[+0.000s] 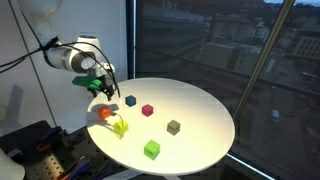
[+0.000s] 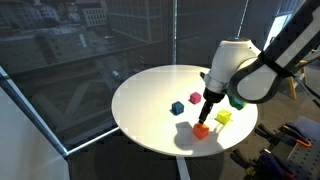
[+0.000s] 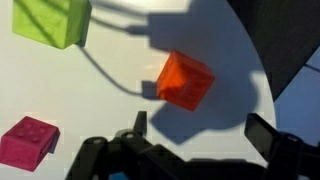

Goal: Put the orange toy block on top of the light green toy block

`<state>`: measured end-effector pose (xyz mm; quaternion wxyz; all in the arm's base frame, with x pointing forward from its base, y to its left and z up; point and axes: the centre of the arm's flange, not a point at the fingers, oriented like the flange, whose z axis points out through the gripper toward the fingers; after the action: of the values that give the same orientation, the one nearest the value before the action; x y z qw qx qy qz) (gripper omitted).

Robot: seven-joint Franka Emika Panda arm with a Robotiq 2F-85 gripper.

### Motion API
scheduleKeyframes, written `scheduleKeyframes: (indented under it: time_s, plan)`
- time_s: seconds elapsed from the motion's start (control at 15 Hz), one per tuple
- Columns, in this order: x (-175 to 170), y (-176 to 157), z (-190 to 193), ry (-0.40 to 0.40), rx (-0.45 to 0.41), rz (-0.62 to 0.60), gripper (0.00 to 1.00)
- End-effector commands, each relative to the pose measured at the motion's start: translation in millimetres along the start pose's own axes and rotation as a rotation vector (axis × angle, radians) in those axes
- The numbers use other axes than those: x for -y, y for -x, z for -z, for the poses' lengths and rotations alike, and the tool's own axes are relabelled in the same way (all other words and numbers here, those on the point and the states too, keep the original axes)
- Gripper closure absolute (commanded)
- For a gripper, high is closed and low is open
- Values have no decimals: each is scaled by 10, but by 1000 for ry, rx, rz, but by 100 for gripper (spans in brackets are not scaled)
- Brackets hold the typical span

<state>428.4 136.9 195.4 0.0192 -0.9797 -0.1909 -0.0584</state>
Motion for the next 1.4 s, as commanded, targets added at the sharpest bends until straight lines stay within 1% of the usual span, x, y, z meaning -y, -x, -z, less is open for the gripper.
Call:
scheduleKeyframes:
  time_s: [0.0, 0.93, 1.33]
  plan:
    - [-44, 40, -67, -6, -11, 10, 0]
    - [-173, 110, -326, -14, 28, -7, 0]
    - [-150, 91, -387, -8, 44, -3, 0]
